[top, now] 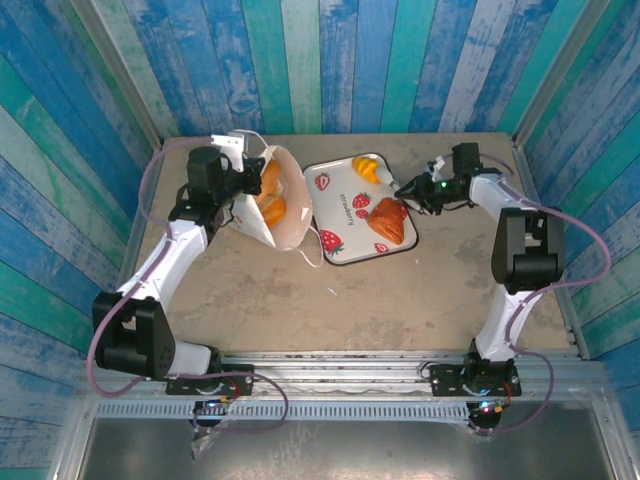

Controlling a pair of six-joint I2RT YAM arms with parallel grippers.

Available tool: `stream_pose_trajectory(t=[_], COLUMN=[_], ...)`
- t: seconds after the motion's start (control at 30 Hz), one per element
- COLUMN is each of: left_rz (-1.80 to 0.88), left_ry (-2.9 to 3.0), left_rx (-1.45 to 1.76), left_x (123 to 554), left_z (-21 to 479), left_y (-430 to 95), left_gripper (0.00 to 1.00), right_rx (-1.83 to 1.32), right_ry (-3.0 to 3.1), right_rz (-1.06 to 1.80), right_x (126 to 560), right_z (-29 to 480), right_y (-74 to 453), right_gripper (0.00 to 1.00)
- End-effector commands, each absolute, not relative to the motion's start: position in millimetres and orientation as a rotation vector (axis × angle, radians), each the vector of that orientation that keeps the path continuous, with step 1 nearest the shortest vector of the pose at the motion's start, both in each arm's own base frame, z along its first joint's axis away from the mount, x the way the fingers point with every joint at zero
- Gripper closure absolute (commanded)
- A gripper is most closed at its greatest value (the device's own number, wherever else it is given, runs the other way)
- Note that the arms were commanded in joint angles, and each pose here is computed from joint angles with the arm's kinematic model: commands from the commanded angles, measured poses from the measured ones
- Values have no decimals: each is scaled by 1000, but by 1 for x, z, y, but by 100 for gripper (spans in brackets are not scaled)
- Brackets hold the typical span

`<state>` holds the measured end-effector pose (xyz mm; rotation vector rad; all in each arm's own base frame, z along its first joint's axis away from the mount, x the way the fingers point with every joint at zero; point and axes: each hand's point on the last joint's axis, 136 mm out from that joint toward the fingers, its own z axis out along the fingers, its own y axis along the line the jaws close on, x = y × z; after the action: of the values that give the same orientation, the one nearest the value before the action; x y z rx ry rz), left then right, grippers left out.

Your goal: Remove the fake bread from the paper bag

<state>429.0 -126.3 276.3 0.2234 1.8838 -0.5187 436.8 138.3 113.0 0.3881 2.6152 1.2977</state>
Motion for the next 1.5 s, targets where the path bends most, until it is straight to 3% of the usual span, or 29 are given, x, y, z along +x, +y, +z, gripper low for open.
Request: stream_pose_trajectory(t=[0.0,0.37,0.7,1.17,1.47], left_rz=[-541,-540,-539,-569,-612], left_ry=[1803,1795,1785,1773,1774], left_rx=[248,251,255,278,294], left_x=[431,429,427,425,425], left_z=[305,310,314,319,317], left_y=[-131,-131,-131,-136,-142], left_gripper=[100,100,100,100,100], right_rx=[350,325,196,-476,-738], right_ry=[2572,2568,2585,2620,2541], right_rz=[1309,1301,1192,712,496], right_x=[434,422,385,302,256], right_z=[130,139,175,241,269], right_y=[136,134,139,223,257], right_gripper=[53,57,71,85,85])
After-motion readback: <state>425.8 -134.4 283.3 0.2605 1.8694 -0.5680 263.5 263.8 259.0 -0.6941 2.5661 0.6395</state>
